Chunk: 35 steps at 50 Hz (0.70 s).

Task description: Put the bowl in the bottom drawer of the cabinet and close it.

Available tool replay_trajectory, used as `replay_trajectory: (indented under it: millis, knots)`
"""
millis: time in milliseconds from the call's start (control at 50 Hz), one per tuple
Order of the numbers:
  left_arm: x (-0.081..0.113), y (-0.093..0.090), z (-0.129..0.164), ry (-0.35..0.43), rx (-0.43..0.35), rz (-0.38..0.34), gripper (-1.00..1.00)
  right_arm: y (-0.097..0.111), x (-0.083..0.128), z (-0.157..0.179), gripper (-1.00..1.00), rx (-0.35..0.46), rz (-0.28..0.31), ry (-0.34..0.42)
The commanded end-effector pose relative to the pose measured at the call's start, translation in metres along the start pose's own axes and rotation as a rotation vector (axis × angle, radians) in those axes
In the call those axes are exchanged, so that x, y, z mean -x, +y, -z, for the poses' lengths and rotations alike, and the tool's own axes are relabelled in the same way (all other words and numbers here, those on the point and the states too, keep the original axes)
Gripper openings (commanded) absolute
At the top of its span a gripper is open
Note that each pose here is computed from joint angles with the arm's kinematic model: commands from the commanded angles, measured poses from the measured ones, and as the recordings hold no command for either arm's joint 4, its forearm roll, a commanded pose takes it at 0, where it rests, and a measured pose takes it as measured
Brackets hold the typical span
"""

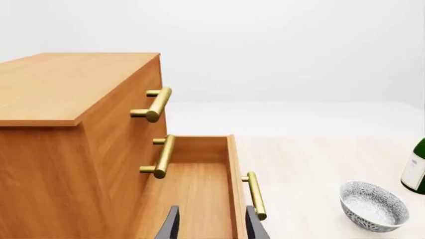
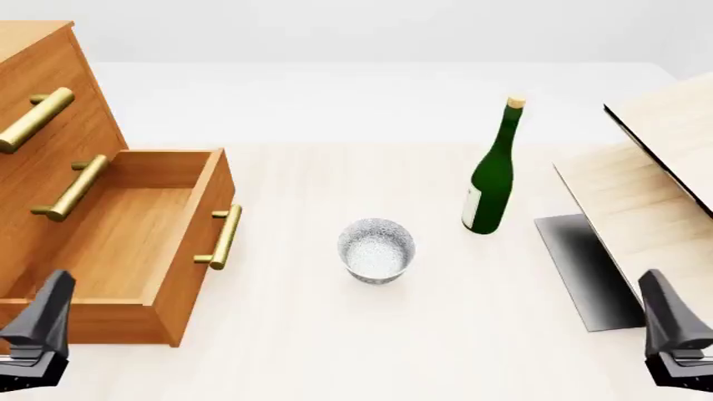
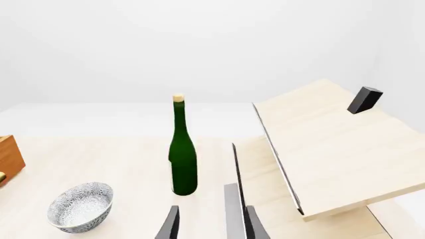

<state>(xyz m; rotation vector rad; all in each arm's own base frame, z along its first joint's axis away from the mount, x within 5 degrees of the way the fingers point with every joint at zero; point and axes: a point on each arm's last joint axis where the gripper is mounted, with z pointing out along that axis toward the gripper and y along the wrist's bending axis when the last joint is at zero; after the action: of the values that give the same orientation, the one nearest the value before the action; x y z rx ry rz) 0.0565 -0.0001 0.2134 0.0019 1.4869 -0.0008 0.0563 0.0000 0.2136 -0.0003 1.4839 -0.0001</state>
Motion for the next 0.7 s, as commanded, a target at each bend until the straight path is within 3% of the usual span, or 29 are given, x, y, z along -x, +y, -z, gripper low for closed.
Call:
replay_trajectory:
  millis: [20,500,560,700]
  knots:
    - [0.000,0.000,-0.001,0.010,-0.005,-0.005,1.00,0.000,0.001,0.000,1.00,0.000,0.000,0.001]
    - [0.022,-0.002,0.001,0.032,-0.039,0.006,1.00,0.000,0.001,0.000,1.00,0.001,0.000,0.001]
    - [0.023,-0.004,-0.007,0.085,-0.056,0.060,1.00,0.000,0.001,0.000,1.00,0.001,0.000,0.001]
    - [0.035,-0.005,-0.003,0.074,-0.085,0.026,1.00,0.000,0.001,0.000,1.00,0.001,0.000,0.001]
